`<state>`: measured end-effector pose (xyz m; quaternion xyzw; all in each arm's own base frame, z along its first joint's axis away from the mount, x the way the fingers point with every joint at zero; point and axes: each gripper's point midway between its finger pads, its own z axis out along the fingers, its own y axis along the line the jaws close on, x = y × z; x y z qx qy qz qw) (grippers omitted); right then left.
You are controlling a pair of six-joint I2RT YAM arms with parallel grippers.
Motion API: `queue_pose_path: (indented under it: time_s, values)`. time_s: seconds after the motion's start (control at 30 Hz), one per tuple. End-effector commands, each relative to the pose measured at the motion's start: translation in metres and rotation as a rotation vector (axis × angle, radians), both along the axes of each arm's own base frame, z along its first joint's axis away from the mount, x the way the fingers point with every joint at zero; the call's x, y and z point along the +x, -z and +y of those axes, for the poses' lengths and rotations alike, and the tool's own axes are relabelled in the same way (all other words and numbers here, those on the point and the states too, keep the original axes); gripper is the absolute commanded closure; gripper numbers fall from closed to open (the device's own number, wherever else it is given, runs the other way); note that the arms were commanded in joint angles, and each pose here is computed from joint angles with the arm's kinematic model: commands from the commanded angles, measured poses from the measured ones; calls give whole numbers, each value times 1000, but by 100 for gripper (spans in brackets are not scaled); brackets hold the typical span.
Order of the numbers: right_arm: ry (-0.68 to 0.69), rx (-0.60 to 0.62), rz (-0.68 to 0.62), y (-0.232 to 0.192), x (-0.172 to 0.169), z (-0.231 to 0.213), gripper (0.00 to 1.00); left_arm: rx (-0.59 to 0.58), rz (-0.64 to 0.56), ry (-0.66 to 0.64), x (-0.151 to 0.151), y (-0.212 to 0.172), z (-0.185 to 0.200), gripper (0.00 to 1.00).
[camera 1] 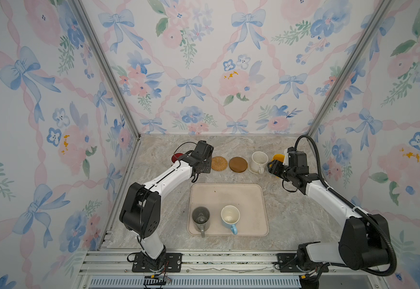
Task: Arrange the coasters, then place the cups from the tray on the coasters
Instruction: 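Carry the black mug with the left gripper toward the paw-shaped cork coaster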
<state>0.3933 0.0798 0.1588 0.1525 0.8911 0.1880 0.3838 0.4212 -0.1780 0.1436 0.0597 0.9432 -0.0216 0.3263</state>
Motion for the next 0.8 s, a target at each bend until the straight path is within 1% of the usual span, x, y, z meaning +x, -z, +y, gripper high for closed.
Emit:
queue_pose_path:
  time_s: [0.0, 0.27, 0.47, 0.77]
  values:
    - [10, 23, -6, 2, 3, -1, 39, -33, -60, 1, 27, -13, -2, 100]
    - [8, 25, -7, 3, 4, 0, 39, -63, -30, -32, 55, 2, 9, 100]
    - [4, 36, -5, 4, 6, 2, 39, -72, -5, -49, 66, 16, 9, 100]
    - [3, 33, -5, 3, 7, 2, 39, -68, 20, -91, 70, 30, 19, 100]
